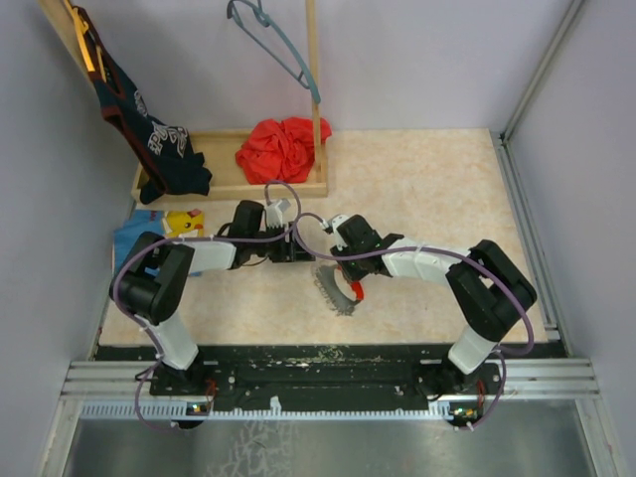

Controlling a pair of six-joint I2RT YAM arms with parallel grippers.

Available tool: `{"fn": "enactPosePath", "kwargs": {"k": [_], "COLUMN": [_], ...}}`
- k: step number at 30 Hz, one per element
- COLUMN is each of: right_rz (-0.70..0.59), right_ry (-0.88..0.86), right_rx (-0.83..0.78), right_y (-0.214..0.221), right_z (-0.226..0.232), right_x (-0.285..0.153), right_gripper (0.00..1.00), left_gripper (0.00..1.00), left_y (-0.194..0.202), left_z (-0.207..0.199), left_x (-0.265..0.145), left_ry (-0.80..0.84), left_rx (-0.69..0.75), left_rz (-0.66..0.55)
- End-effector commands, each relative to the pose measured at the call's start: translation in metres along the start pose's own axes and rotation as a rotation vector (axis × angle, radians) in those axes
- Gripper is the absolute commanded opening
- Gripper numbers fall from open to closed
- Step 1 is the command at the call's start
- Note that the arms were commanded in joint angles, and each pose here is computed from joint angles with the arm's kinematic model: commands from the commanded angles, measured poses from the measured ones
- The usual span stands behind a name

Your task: Put the keys on the keyring

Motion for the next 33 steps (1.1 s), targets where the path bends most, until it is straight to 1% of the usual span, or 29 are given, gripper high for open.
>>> {"fn": "enactPosePath", "kwargs": {"k": [1,17,28,33], "right_rz": [-0.089,-0.092,-0.108,-0.113], "right_ry": [-0.041,-0.044,-0.041,-0.045], "right_rx": [-0.018,-0.014,-0.006,-0.005], "right_y": [-0.016,-0.017,-0.019,-0.019], "right_z": [0.008,0.008,0.008,0.009], "right_x": [-0.009,-0.007,-0.007,-0.008], "right_gripper": [0.22,0.22,0.22,0.22], "left_gripper": [0.65,0.49,0.42,0.34], "left_y": [-0.003,0.016,0.033,0.033], "left_z": [-0.003,0.0,0.002,-0.001], "left_x": [0.012,0.038,0.033,0.033], "left_ry": [0.037,0.064,0.032,0.041], "left_rx": [0.029,0.03,0.0,0.009], "left_rz": [0.039,0.159,0.225,0.223]}}
Point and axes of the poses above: each gripper's point midway between its finger pads, its own x axis out along the fingers, its own z axis along the line the jaws close on, y = z × x, the point moved 6 cm from there along -x, back along the fingers, and after that the axes turned 12 degrees about x, right-handed, at the moved point
